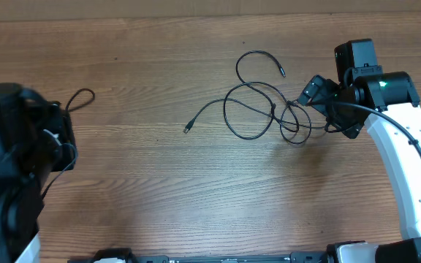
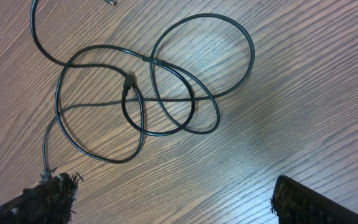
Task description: Untangle cables
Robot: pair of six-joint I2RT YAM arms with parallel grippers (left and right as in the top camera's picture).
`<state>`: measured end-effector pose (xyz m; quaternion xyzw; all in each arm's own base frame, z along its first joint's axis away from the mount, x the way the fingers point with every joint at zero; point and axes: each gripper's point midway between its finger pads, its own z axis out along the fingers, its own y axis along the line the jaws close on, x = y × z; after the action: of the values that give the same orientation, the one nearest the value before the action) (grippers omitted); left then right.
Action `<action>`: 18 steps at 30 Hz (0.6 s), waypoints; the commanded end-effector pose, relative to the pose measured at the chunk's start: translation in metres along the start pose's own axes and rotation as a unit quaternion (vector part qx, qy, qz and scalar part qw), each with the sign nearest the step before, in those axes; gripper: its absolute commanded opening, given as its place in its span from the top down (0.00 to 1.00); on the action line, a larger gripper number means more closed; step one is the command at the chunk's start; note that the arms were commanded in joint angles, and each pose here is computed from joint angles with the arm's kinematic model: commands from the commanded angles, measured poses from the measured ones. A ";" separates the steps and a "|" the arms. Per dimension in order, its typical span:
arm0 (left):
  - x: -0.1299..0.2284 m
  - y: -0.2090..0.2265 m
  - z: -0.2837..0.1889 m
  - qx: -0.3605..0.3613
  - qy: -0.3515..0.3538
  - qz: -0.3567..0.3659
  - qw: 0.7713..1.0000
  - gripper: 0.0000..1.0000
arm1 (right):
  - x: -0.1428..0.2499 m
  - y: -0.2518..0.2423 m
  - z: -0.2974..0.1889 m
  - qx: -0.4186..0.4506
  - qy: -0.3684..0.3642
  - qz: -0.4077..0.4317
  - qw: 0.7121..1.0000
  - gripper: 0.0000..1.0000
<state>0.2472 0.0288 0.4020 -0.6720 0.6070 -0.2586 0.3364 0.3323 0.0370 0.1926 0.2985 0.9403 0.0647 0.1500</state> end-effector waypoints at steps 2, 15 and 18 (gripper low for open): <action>-0.001 -0.022 -0.029 0.055 0.008 -0.022 0.998 0.95 | -0.001 0.004 -0.004 -0.006 -0.002 -0.004 1.000 0.00; -0.035 -0.033 -0.086 0.111 -0.074 -0.042 0.990 0.96 | 0.012 -0.007 0.020 0.020 0.027 -0.005 0.999 0.00; -0.062 -0.021 -0.100 0.099 -0.151 -0.051 0.982 0.96 | 0.018 -0.013 0.031 0.029 0.037 -0.005 0.999 0.00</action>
<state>0.1996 0.0450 0.4732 -0.6714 0.5418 -0.2872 0.4161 0.3270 0.0366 0.1717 0.2994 0.9443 0.0544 0.1257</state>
